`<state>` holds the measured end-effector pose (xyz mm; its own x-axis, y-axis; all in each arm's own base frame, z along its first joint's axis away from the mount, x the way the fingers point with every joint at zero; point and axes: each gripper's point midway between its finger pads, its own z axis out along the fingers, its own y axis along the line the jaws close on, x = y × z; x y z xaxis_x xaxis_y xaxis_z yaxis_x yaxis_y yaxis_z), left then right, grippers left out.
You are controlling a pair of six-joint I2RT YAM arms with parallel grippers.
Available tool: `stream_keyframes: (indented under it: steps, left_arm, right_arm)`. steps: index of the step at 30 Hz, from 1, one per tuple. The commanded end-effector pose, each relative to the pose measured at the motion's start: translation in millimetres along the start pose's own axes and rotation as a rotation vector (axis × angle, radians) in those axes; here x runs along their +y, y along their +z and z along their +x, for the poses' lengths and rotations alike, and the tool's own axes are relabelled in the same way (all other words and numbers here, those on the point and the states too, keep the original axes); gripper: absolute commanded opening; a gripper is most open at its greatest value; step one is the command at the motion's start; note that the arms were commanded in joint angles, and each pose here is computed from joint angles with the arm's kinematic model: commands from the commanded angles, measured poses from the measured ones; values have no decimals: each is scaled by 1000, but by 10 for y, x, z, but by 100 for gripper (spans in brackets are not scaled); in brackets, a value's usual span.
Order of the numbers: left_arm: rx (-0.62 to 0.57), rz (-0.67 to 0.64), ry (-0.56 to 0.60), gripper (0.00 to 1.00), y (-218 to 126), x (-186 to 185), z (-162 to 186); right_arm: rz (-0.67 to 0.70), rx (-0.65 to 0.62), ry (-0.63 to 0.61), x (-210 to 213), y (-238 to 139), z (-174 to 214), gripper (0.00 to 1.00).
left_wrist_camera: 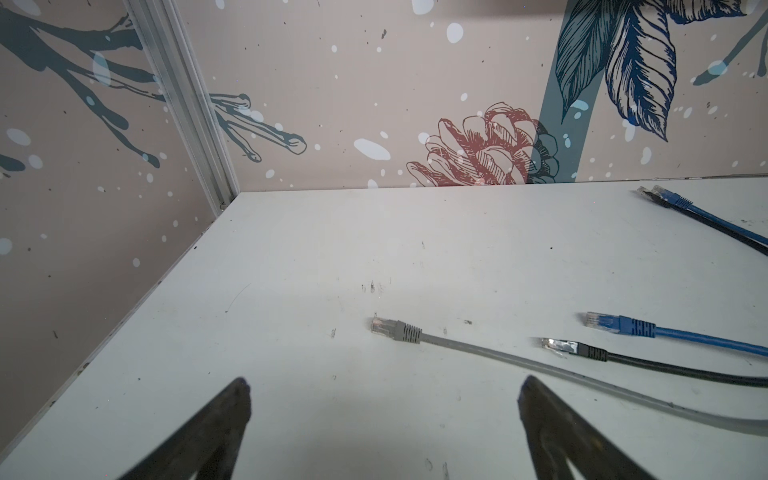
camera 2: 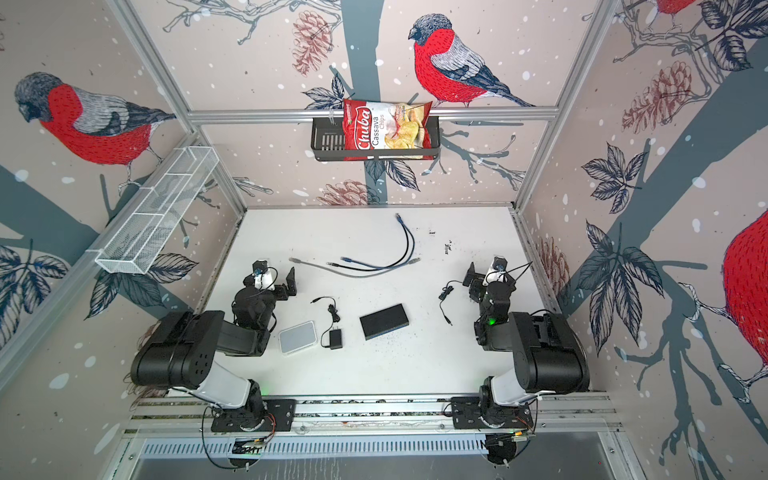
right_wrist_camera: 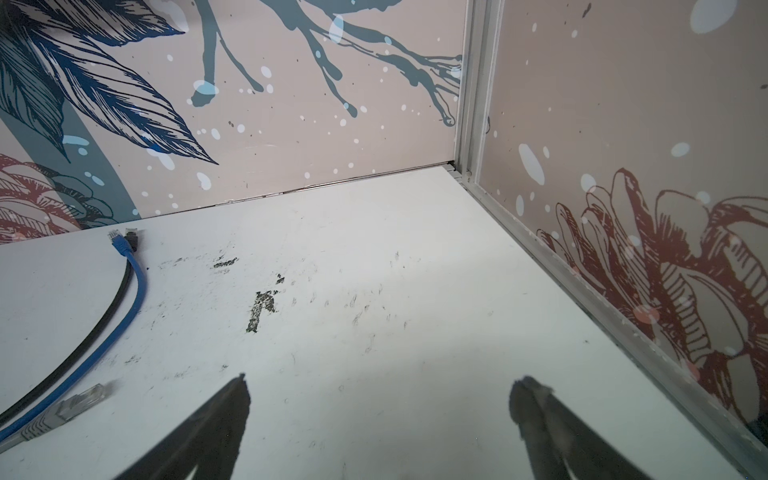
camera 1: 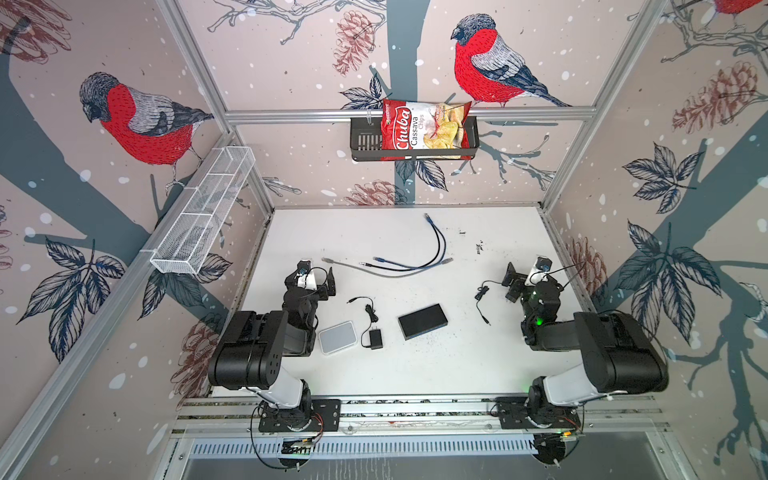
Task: Insert the plug into the switch port
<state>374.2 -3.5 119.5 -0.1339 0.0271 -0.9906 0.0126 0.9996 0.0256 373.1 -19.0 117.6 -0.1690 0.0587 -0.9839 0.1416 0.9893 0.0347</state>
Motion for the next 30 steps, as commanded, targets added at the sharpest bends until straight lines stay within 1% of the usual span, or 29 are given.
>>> stream_keyframes:
  steps: [1, 9, 12, 14, 16, 18, 19, 21, 24, 27, 30]
  left_arm:
    - [-42, 4, 3, 99, 1, 2, -108]
    - [-43, 0, 3, 99, -10, 8, -104]
    - [-70, 14, 10, 99, -67, -20, -154]
    - [-90, -6, 9, 99, -139, -2, -207]
    - [-104, -40, -3, 99, -192, 56, -262]
    - [-110, -41, -1, 99, -218, 47, -306]
    - [-102, -55, 1, 99, -210, 50, -313]
    - [-47, -77, 5, 99, -124, 32, -342]
    - [35, -92, 16, 99, -10, -20, -413]
    - [49, -78, -15, 99, -13, -136, -527]
    - [86, -70, -51, 99, -60, -242, -561]
  right_arm:
    - [5, -23, 16, -5, 1, -63, 100]
    - [13, -34, 10, 0, -18, -88, 100]
    - [28, -33, -5, 24, -30, -158, 100]
    - [25, -33, -9, 36, -48, -200, 100]
    - [18, -20, -6, 52, -53, -228, 100]
    - [14, 35, 10, 76, -13, -220, 100]
    - [9, 65, 16, 96, 11, -216, 100]
    - [1, 106, 22, 160, 35, -228, 99]
    - [44, 110, 24, 217, -1, -303, 100]
    - [60, 160, 24, 300, -38, -316, 100]
    - [21, 206, 55, 432, -114, -345, 100]
